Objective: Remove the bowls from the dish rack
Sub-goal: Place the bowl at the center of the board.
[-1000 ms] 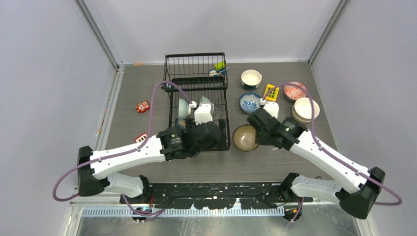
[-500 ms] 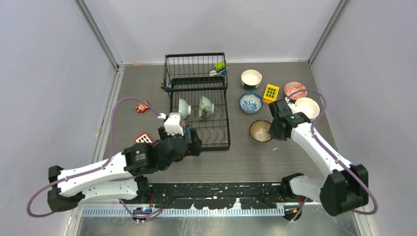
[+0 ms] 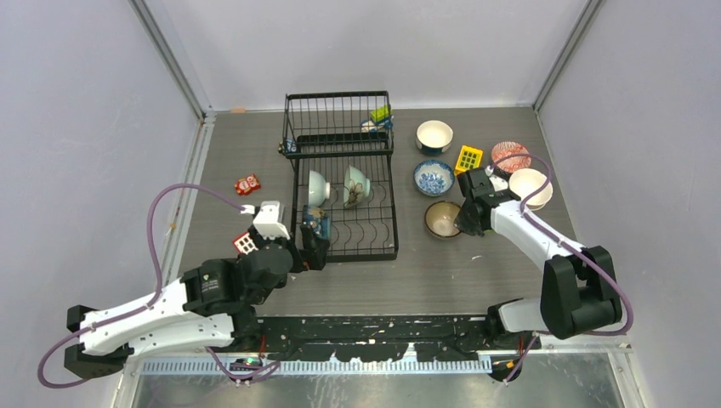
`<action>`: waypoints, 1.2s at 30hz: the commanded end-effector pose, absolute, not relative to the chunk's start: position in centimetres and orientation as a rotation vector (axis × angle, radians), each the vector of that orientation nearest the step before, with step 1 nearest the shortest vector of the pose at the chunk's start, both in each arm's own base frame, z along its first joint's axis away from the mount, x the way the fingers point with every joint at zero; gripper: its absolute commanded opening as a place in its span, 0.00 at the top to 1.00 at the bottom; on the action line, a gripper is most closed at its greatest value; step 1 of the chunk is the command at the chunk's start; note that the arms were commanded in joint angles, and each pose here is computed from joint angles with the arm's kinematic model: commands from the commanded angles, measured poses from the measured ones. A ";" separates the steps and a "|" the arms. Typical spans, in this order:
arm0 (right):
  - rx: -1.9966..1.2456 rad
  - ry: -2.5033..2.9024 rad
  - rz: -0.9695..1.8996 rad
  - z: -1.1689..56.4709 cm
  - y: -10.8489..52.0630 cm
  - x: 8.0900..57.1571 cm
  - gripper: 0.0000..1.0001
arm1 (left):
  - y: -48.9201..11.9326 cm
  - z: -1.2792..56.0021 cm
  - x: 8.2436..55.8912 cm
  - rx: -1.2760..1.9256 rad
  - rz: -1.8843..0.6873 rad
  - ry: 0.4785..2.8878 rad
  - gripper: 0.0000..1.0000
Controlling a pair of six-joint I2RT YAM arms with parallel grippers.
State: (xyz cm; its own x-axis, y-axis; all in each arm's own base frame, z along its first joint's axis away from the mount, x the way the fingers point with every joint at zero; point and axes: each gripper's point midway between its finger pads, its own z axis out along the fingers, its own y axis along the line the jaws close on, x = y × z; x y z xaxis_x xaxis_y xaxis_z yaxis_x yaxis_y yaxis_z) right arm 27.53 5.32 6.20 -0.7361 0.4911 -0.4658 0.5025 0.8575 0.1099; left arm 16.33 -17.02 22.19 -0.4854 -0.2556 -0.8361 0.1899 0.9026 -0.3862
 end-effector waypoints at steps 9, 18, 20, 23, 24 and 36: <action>0.778 2.479 0.055 5.5 6.2 29.4 0.99 | -17.3 22.9 17.3 -0.049 -0.473 1.979 0.00; 0.776 2.502 0.061 5.1 6.3 28.8 0.85 | -17.0 22.6 17.2 -0.057 -0.468 1.988 0.00; 0.774 2.506 0.061 5.1 6.4 28.7 0.81 | -16.9 22.6 17.2 -0.058 -0.464 1.987 0.00; 0.776 2.498 0.063 5.3 6.3 28.6 0.73 | -16.7 22.4 17.2 -0.054 -0.445 1.990 0.00; 0.775 2.493 0.068 5.5 6.3 28.7 0.70 | -16.6 22.3 17.2 -0.052 -0.439 1.991 0.00; 0.698 2.357 0.142 13.8 5.9 27.8 0.28 | -15.5 20.8 17.4 0.016 -0.262 2.044 0.00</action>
State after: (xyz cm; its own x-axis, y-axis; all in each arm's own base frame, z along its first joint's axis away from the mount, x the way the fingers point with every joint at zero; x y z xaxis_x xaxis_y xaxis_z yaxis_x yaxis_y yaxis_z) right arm 27.21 6.12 7.45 -0.7080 0.5267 -0.4704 0.4969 0.8449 0.1981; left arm 16.84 -16.33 19.61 -0.4981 -0.1184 -0.8590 0.1559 0.9623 -0.2230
